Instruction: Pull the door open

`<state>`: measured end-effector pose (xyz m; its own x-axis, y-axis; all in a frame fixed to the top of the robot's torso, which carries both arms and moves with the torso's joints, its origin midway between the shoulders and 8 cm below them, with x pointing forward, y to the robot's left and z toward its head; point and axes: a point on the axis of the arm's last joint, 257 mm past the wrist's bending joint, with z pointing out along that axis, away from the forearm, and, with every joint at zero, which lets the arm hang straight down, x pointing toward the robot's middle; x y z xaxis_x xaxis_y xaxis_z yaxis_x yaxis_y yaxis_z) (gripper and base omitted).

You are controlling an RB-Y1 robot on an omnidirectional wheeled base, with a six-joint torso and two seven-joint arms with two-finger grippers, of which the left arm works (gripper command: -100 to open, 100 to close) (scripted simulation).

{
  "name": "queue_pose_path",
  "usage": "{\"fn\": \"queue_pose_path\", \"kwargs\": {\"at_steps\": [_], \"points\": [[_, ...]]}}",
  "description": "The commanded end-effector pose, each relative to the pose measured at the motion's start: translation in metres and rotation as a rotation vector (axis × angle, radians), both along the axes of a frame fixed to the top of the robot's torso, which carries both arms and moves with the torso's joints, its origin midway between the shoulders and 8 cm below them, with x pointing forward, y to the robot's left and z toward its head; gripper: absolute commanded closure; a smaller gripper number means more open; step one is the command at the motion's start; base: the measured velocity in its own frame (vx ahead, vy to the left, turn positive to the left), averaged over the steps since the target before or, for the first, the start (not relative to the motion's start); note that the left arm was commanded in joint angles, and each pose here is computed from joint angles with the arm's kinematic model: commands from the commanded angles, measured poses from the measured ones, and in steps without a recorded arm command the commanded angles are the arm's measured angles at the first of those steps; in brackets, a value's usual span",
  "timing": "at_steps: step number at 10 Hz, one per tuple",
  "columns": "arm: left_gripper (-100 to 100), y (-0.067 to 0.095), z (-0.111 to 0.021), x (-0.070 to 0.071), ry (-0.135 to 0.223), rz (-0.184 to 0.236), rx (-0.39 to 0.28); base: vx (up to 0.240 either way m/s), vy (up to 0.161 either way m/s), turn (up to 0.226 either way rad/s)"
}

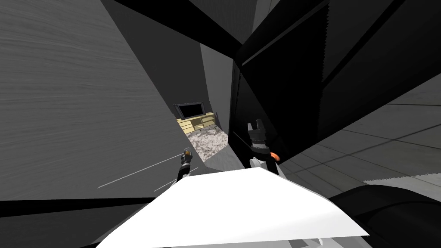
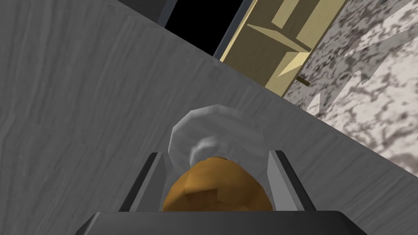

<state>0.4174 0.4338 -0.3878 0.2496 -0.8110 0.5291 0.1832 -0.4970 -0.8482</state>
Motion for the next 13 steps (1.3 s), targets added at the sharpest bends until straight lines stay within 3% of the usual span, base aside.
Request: {"fn": "queue_pose_path", "kwargs": {"at_steps": [1, 13], "points": [[100, 0.0008, -0.0013, -0.0003, -0.014, 0.003, -0.055, -0.037, 0.000, -0.033], [100, 0.0058, -0.0022, 0.0043, -0.110, 0.014, -0.358, -0.037, 0.006, -0.033]]}}
